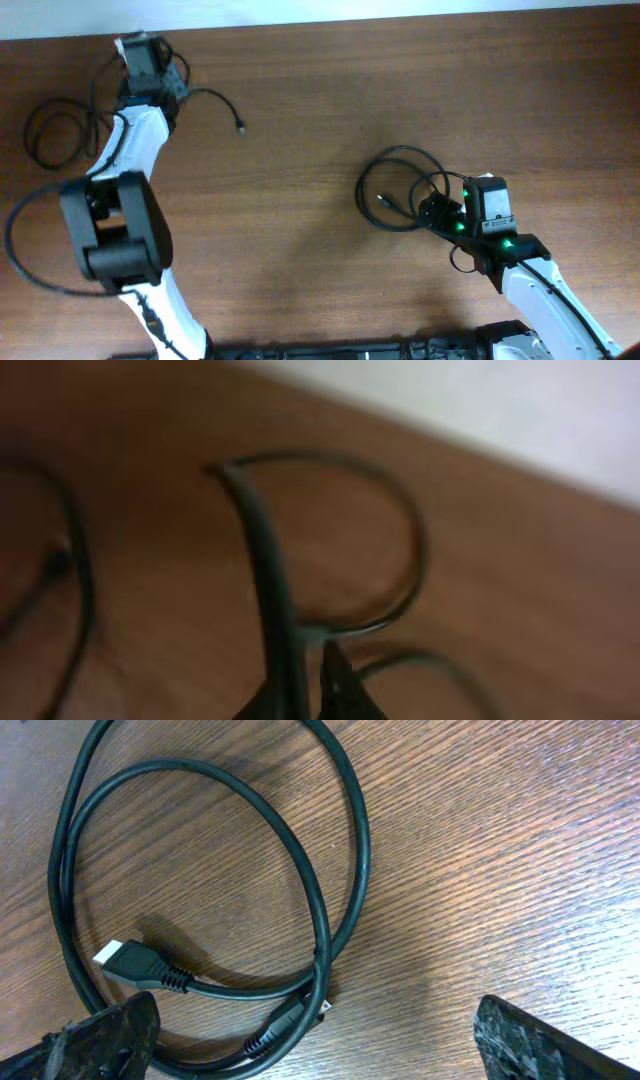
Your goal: Untangle cables
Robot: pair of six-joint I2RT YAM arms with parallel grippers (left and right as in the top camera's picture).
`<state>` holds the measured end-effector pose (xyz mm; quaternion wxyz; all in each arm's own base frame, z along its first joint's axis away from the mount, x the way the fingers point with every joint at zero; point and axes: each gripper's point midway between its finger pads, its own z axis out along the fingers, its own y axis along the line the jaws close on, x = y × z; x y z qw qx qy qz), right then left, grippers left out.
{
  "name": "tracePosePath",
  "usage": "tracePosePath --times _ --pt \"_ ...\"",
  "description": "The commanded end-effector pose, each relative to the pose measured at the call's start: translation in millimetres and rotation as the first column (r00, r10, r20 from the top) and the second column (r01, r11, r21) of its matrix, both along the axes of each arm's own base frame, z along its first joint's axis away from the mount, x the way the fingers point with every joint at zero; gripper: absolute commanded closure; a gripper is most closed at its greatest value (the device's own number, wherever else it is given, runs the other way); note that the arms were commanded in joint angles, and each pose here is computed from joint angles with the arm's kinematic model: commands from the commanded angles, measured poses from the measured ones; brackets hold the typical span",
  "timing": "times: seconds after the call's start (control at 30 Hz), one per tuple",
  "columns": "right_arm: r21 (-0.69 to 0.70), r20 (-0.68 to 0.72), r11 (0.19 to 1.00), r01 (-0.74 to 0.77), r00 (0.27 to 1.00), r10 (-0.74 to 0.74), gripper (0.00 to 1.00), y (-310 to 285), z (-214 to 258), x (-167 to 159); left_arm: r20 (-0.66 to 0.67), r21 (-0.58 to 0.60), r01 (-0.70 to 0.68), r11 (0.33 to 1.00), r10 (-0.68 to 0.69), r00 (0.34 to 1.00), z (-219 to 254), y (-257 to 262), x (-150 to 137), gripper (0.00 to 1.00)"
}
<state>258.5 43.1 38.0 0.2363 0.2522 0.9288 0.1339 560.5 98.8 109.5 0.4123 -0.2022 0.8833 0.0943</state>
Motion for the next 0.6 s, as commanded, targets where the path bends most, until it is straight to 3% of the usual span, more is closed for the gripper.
tracePosePath --times 0.0,0.03,0.07,0.1,0.13,0.23,0.27,0.3,0.4,0.43,0.5,0.57 --pt "-0.014 0.006 1.0 -0.002 1.0 0.002 0.01 -1 1 1 -0.071 -0.181 -0.25 0.951 0.24 0.968 -42 22 -23 1.0" --pt "-0.014 0.006 1.0 -0.002 1.0 0.002 0.01 -1 1 1 -0.078 -0.208 -0.276 0.938 0.265 0.961 -44 22 -25 1.0" --pt "-0.014 0.006 1.0 -0.002 1.0 0.002 0.01 -1 1 1 -0.091 -0.238 -0.264 0.935 0.25 0.964 -46 17 -26 0.75" --pt "-0.014 0.006 1.0 -0.002 1.0 0.002 0.01 -1 1 1 -0.107 -0.25 -0.256 0.934 0.236 0.966 -46 14 -29 0.09" --pt "-0.014 0.006 1.0 -0.002 1.0 0.002 0.01 -1 1 1 -0.118 -0.267 -0.231 0.935 0.206 0.971 -40 8 -32 0.01" --pt "-0.014 0.006 1.0 -0.002 1.0 0.002 0.01 -1 1 1 -0.062 -0.291 -0.127 0.948 0.114 0.992 13 -6 -38 0.01" --pt "-0.014 0.006 1.0 -0.002 1.0 0.002 0.01 -1 1 1 -0.03 -0.292 -0.116 0.949 0.112 0.993 65 -11 -62 0.01" --pt "-0.014 0.006 1.0 -0.002 1.0 0.002 0.01 -1 1 1 -0.051 -0.294 -0.115 0.949 0.105 0.993 83 -18 -82 0.01" --pt "-0.014 0.006 1.0 -0.002 1.0 0.002 0.01 -1 1 1 -0.204 -0.336 -0.132 0.933 0.064 0.977 82 -47 -131 0.01" --pt "-0.014 0.006 1.0 -0.002 1.0 0.002 0.02 -1 1 1 -0.234 -0.388 -0.097 0.917 0.004 0.972 77 -65 -135 0.01" --pt "-0.014 0.006 1.0 -0.002 1.0 0.002 0.01 -1 1 1 -0.275 -0.576 0.009 0.817 -0.204 0.94 71 -125 -151 0.01" --pt "-0.014 0.006 1.0 -0.002 1.0 0.002 0.01 -1 1 1 -0.327 -0.576 0.045 0.816 -0.28 0.903 66 -157 -167 0.01"
